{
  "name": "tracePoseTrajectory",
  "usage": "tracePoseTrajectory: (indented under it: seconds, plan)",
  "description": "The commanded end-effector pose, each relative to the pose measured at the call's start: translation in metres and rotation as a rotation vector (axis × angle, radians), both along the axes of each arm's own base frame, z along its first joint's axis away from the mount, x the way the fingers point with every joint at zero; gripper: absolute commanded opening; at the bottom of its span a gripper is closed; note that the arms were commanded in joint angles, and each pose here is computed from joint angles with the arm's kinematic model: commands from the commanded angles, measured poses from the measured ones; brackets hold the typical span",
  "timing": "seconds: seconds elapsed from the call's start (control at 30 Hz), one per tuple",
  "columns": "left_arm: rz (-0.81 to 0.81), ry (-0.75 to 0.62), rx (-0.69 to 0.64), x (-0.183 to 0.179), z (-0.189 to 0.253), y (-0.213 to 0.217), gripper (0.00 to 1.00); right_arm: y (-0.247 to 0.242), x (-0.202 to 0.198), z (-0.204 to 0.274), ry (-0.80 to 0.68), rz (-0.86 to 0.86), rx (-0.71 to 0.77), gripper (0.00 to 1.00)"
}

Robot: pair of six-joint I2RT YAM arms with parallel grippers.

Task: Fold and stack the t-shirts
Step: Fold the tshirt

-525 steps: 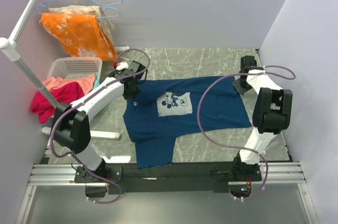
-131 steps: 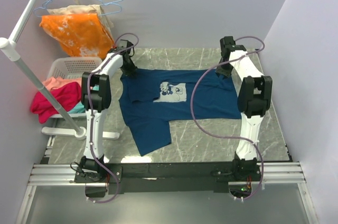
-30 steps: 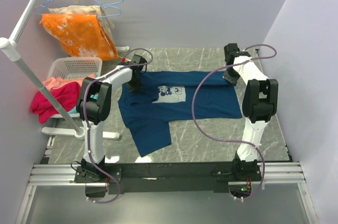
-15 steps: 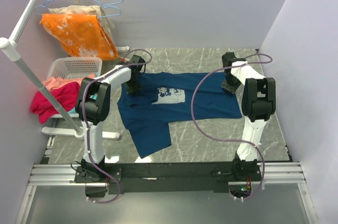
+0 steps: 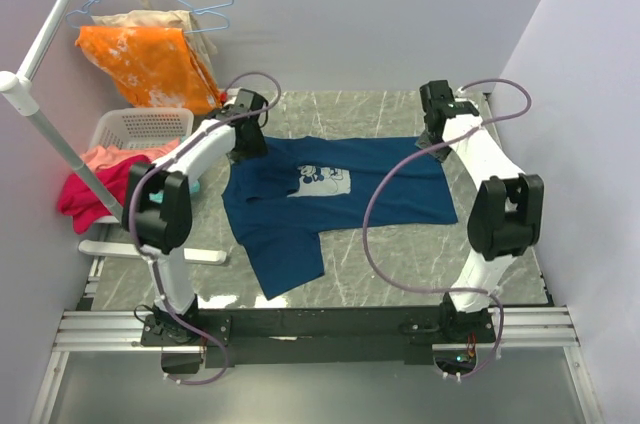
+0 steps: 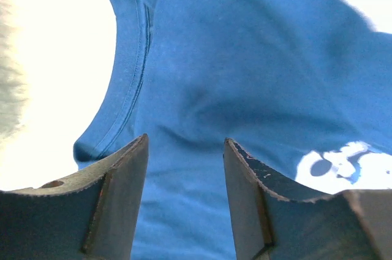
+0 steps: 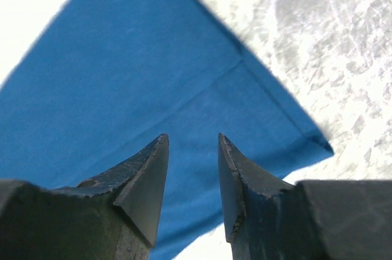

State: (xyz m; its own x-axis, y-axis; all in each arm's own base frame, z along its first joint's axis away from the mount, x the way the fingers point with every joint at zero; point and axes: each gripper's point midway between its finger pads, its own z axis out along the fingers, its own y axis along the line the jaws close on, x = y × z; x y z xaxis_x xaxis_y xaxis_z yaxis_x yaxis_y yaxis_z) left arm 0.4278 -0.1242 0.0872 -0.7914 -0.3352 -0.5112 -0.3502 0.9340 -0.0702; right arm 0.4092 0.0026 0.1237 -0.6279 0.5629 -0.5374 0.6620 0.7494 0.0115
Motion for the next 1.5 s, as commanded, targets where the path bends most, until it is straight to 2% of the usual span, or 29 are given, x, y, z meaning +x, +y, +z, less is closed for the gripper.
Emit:
tracePoseTrajectory:
  seconds: [0.0,0.13,0.17,0.23,0.27,0.33,0.37,0.53,0.6,0.67,0.77,0.9,1.03,1.13,1.17,1.33,1.47]
  plan:
    - [-0.034,-0.067,-0.024,-0.013,0.037,-0.007,0.59,0.026,-0.014,0.016,-0.055,0.072,0.021,0.46]
    - [-0.069,-0.062,-0.074,-0.051,0.043,-0.023,0.59,0.052,-0.037,0.001,-0.037,0.133,0.044,0.47]
    - [-0.075,-0.024,-0.073,-0.069,0.03,-0.022,0.59,0.053,-0.046,-0.005,-0.023,0.138,0.047,0.47]
    - [-0.08,-0.04,-0.126,-0.093,0.039,-0.034,0.59,0.058,-0.054,-0.01,-0.021,0.156,0.06,0.48]
    - [-0.085,0.003,-0.136,-0.113,0.026,-0.035,0.59,0.061,-0.062,-0.012,-0.016,0.17,0.061,0.49]
    - [-0.078,-0.018,-0.191,-0.14,0.036,-0.046,0.6,0.065,-0.069,-0.013,-0.019,0.19,0.06,0.5]
    - [-0.073,0.016,-0.182,-0.159,0.026,-0.043,0.59,0.067,-0.077,-0.013,-0.019,0.204,0.061,0.51]
    - [-0.028,0.01,-0.244,-0.223,0.034,-0.058,0.61,0.072,-0.097,-0.022,-0.05,0.242,0.076,0.51]
    - [-0.022,0.011,-0.226,-0.241,0.025,-0.057,0.61,0.079,-0.092,-0.017,-0.117,0.268,0.102,0.51]
    - [0.016,-0.012,-0.24,-0.245,0.02,-0.055,0.61,0.085,-0.089,-0.018,-0.137,0.3,0.108,0.51]
    - [0.057,-0.089,-0.227,-0.226,0.03,-0.057,0.61,0.103,-0.078,-0.012,-0.159,0.349,0.145,0.51]
    - [0.094,-0.098,-0.141,-0.208,0.027,-0.064,0.61,0.132,-0.068,-0.009,-0.186,0.432,0.159,0.52]
    - [0.113,-0.048,-0.056,-0.211,-0.013,-0.069,0.6,0.151,-0.065,-0.042,-0.132,0.475,0.178,0.51]
    - [0.126,-0.074,-0.05,-0.197,-0.03,-0.074,0.6,0.164,-0.056,-0.063,-0.114,0.5,0.187,0.51]
    - [0.131,-0.085,-0.084,-0.188,-0.03,-0.082,0.6,0.166,-0.055,-0.068,-0.102,0.504,0.188,0.5]
    - [0.121,-0.117,-0.059,-0.152,-0.026,-0.096,0.6,0.174,-0.042,-0.078,-0.085,0.532,0.151,0.5]
    - [0.133,-0.086,-0.036,-0.139,-0.041,-0.089,0.6,0.168,-0.043,-0.086,-0.042,0.526,0.105,0.49]
